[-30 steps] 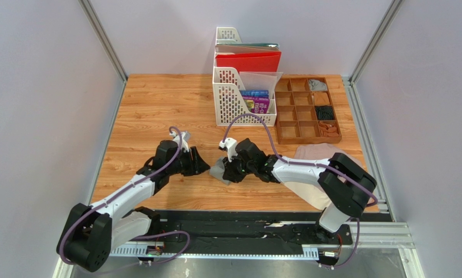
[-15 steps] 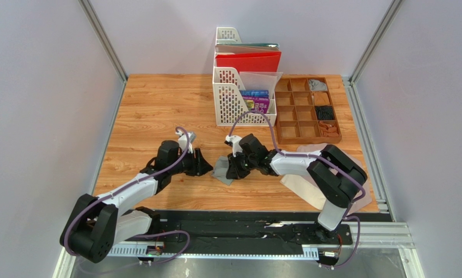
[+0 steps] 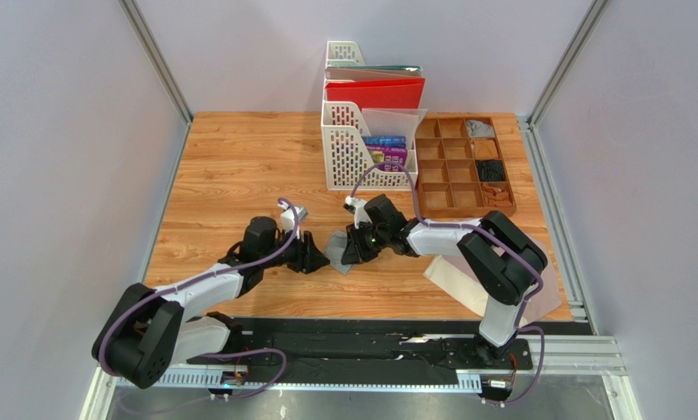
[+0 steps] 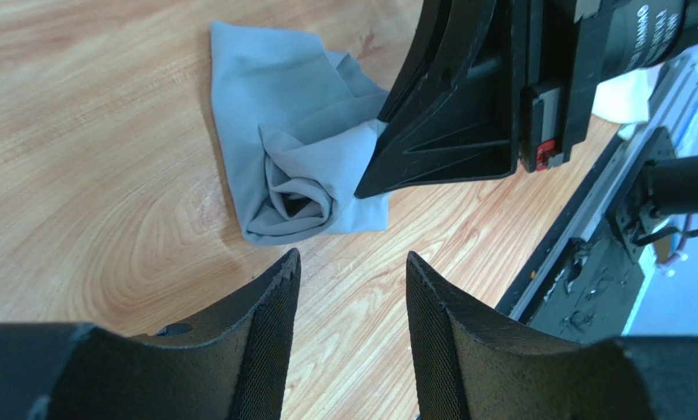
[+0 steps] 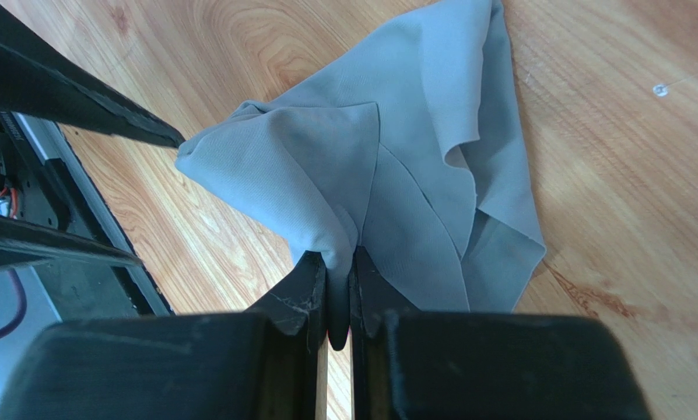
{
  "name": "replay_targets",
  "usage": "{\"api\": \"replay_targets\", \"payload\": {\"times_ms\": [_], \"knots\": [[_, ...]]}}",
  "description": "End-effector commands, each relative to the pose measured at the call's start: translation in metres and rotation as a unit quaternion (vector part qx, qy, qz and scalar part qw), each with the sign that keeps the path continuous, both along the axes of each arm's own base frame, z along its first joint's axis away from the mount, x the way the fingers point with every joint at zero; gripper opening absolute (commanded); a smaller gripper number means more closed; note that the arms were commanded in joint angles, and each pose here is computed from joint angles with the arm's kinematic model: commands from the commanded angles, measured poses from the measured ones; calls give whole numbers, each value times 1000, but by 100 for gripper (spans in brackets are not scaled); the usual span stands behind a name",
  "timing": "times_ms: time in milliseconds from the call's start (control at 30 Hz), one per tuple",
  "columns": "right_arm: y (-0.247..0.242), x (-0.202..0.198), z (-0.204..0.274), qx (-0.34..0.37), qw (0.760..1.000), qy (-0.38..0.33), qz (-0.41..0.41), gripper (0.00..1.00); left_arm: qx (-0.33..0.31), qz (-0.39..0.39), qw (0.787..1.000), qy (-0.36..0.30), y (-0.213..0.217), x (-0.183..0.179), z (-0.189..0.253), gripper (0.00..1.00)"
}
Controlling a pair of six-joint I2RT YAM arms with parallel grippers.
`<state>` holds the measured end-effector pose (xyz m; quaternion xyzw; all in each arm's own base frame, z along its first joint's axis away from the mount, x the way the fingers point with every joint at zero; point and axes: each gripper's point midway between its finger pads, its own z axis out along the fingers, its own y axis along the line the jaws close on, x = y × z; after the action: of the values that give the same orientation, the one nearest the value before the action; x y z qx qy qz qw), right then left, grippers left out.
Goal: Roll the underwear
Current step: Roll the underwear at the center of the board.
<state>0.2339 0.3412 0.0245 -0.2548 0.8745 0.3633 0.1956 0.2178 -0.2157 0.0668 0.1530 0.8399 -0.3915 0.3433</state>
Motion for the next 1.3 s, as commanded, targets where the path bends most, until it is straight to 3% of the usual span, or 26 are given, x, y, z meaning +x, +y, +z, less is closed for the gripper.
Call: {"api": "replay_targets", "payload": {"times_ms": [0,200,667,867,967,1000,1067,1100,1267], "knots": [[8,5,8,16,1000,11,0,8,9,-9,998,-62,-7,19,16,54],[7,5,7,14,1000,12,-1,8,41,24,996,-80,0,36,15,54],[6,5,6,14,1000,17,-5,8,67,1,994,-83,-12,40,6,49],[6,5,10,21,1000,19,-7,8,74,1,994,-78,-14,46,3,26],[6,3,13,25,999,20,-8,15,69,-4,994,-80,-19,48,3,9],[5,3,15,25,999,19,-8,25,69,-6,995,-79,-21,49,3,6],[3,2,21,27,999,16,-10,35,74,-6,995,-71,-22,53,-2,0],[2,2,23,25,1000,15,-11,41,77,-6,995,-67,-23,54,-4,0],[-14,3,37,11,999,-3,-30,54,83,4,995,-50,-26,64,-5,0]]}}
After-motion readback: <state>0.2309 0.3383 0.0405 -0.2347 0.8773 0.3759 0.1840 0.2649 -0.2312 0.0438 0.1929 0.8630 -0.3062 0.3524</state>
